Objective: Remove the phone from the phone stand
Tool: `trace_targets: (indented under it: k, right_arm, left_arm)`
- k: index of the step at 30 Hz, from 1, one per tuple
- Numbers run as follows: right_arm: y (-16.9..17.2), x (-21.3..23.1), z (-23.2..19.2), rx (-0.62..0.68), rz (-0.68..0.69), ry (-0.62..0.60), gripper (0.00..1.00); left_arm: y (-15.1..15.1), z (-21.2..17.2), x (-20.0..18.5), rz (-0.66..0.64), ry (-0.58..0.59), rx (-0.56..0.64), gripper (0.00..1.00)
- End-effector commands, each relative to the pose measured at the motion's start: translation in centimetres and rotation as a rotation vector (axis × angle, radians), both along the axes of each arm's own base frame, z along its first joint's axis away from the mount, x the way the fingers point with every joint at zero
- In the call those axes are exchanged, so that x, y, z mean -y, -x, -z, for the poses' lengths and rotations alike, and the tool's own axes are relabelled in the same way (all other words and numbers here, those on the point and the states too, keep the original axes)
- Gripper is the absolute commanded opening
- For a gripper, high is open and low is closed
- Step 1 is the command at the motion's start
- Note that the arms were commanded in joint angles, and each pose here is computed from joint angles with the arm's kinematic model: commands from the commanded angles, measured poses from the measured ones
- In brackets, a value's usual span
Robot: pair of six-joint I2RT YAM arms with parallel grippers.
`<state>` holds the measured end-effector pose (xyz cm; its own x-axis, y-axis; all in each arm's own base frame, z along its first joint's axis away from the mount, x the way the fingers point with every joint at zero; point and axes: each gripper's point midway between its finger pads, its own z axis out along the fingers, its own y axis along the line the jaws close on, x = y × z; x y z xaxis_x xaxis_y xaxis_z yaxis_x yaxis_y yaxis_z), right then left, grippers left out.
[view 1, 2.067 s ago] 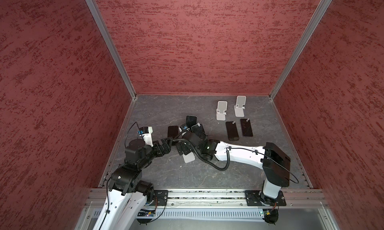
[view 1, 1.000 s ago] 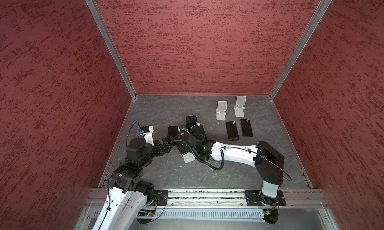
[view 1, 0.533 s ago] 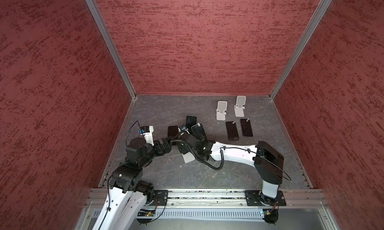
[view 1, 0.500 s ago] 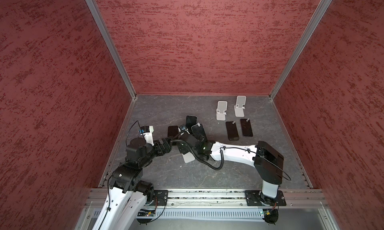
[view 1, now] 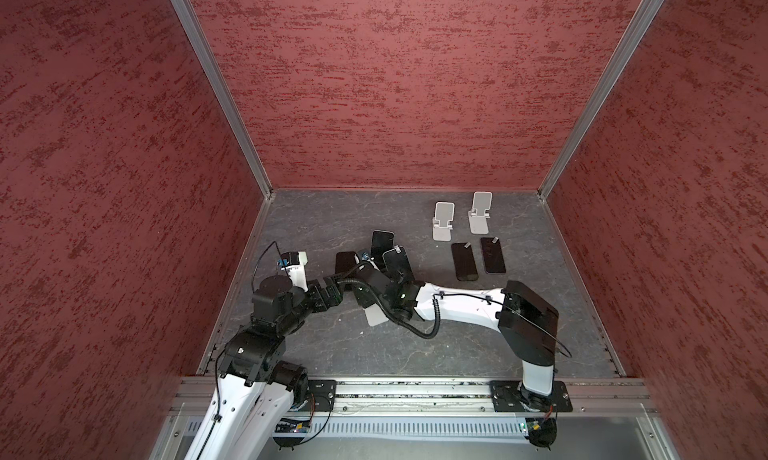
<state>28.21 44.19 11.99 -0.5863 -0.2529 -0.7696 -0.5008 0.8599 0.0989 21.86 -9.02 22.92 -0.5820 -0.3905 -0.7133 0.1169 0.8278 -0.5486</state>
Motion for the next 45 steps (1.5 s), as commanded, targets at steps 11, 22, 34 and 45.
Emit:
trace_targets:
  k: [11, 22, 34, 45]
  right_arm:
    - [0.6, -0.9, -2.0, 0.012, -0.051, -0.059, 0.57]
    - [3.3, -1.8, -4.3, -0.011, -0.222, -0.13, 0.57]
    - [5.8, -0.6, -7.2, -0.006, -0.307, -0.176, 0.57]
    - [6.7, 3.0, -8.9, 0.02, -0.272, -0.172, 0.57]
  left_arm:
    - [-0.4, -0.8, 0.2, 0.016, -0.005, 0.039, 1.0]
    - [-0.6, -0.7, 0.0, 0.005, -0.011, 0.03, 1.0]
    - [-0.7, -0.6, 0.0, -0.001, -0.015, 0.018, 1.0]
    - [-0.8, -0.3, -0.3, -0.015, -0.026, 0.002, 1.0]
